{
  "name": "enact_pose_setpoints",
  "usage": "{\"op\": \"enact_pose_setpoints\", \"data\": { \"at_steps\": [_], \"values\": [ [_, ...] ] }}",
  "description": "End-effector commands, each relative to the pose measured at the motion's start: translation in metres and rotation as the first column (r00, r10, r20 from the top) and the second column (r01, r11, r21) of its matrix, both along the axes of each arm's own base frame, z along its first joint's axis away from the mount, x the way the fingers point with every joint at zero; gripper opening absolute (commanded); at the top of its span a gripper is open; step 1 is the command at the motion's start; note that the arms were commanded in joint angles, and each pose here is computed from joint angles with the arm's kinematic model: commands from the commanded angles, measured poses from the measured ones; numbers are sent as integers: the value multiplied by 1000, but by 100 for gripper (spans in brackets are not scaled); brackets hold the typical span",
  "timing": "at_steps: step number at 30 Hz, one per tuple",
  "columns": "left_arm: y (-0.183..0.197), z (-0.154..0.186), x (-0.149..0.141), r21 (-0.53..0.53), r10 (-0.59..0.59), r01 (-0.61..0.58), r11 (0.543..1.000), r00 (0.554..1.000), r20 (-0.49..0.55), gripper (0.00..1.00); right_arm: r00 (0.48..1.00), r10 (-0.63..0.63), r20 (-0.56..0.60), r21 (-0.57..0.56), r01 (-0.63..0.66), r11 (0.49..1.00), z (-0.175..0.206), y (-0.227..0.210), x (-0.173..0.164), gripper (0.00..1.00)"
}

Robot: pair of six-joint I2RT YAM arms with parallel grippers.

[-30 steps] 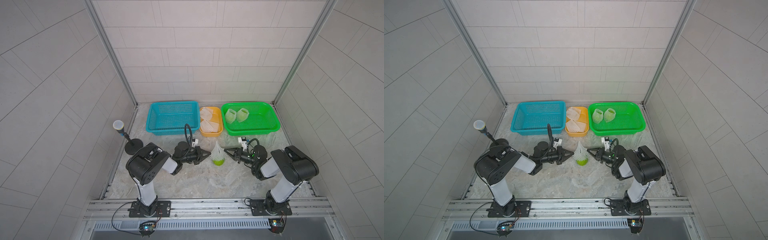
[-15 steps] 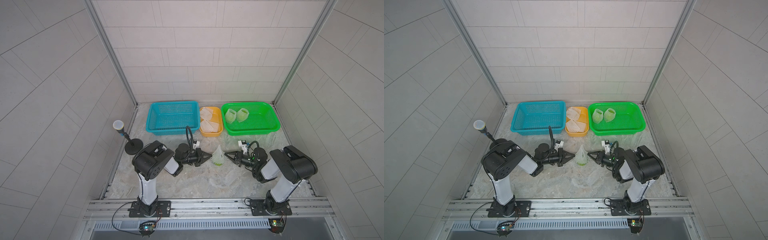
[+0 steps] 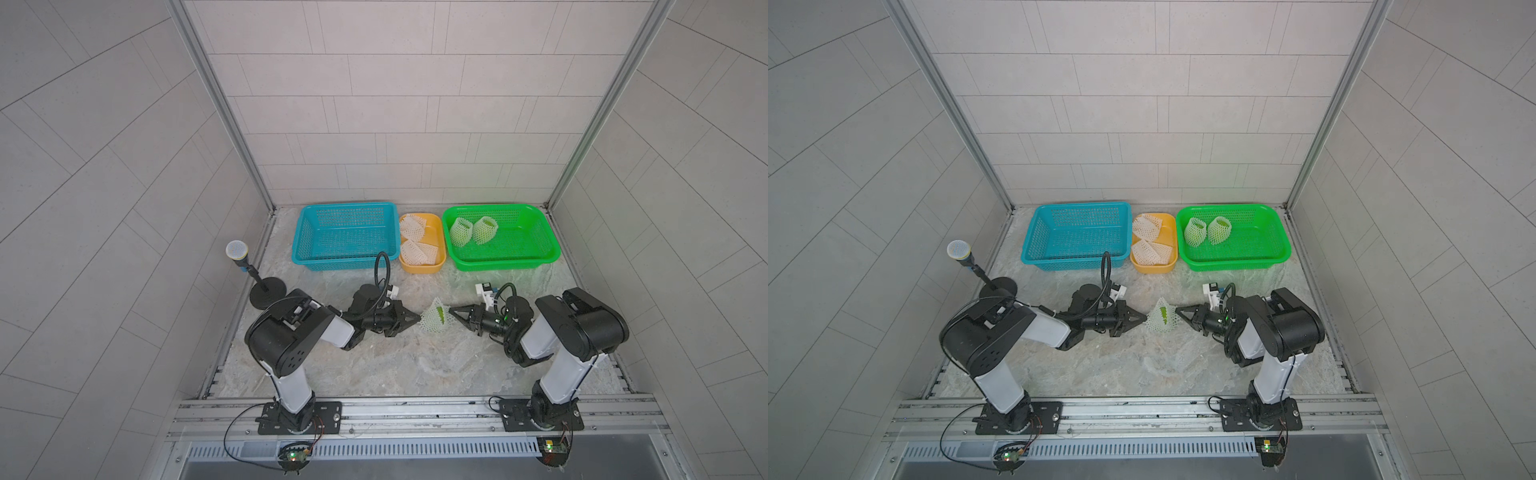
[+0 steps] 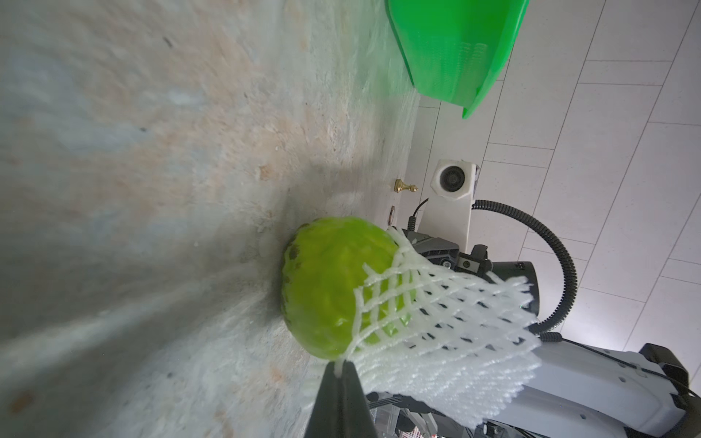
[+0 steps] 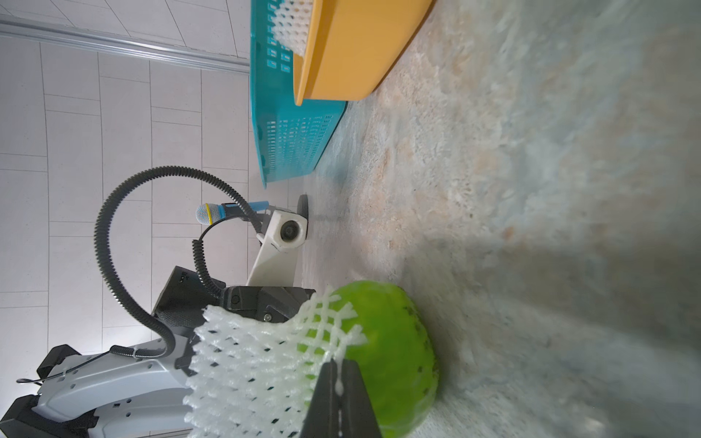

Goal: Sleeve custard apples in foam nets
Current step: Put on the foam net on the custard apple.

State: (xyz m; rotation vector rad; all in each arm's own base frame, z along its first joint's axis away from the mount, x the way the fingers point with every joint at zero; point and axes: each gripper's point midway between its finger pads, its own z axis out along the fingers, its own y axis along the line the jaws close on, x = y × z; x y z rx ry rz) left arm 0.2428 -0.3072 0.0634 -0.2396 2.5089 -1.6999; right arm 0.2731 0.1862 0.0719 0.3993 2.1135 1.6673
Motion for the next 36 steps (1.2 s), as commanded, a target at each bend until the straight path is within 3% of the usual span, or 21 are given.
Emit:
{"op": "enact_pose_setpoints", "data": {
  "at_steps": [1, 14, 26, 36],
  "values": [
    [2, -5, -1, 74, -33, 31, 997, 999, 37, 1, 999, -20, 41, -4, 21, 1000, 4, -2, 8, 0],
    [2, -19, 6, 105, -13, 10, 994, 1000, 28, 2, 998, -61, 3, -55, 61, 997, -20, -8, 12, 0],
    [3, -23, -5, 216, -94, 82, 973, 994, 49, 2, 999, -41, -30, -107, 37, 994, -42, -8, -1, 0],
    [6, -13, -6, 226, -100, 73, 971, 989, 110, 2, 999, -23, 39, -125, 28, 992, -32, -5, -5, 1]
  ]
}}
